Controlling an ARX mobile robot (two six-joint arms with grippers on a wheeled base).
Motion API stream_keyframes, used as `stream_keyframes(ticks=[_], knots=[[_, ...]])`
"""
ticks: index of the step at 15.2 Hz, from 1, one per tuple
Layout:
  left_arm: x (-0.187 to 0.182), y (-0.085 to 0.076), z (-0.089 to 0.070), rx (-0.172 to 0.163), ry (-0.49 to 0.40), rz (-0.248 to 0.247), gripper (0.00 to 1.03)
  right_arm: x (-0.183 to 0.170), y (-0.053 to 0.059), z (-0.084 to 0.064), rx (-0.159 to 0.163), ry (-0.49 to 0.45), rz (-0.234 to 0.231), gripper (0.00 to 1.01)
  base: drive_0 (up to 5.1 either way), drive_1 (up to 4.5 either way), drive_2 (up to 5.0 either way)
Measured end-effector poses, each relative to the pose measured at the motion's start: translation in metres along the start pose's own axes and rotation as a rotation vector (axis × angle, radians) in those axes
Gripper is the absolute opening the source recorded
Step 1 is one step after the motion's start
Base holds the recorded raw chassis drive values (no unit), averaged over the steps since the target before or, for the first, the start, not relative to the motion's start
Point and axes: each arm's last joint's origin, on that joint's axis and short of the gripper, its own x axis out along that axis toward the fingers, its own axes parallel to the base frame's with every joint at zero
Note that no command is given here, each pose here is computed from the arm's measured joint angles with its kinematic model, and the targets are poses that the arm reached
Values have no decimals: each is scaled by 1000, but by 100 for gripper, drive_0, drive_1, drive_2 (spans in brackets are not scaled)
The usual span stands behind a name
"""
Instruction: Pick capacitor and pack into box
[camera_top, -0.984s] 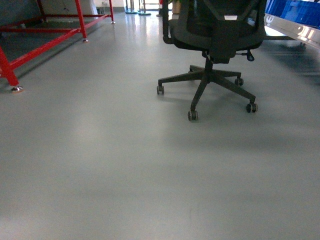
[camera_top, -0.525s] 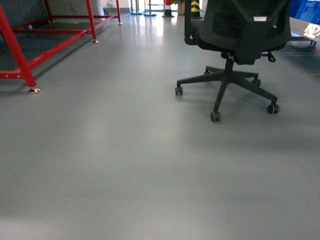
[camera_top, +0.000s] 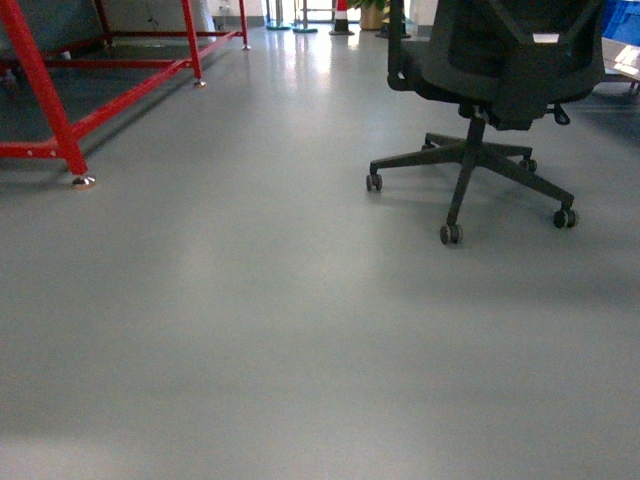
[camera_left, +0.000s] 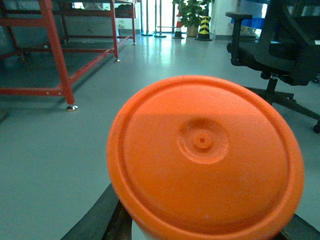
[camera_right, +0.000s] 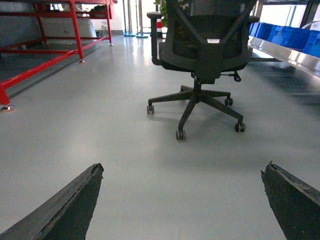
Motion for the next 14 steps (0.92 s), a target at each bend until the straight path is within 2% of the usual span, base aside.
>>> stream_keyframes(ticks=[14], knots=[[0, 0, 0, 0, -1, 0, 44, 0, 0, 0, 0, 5, 0, 98, -506, 240, 240]])
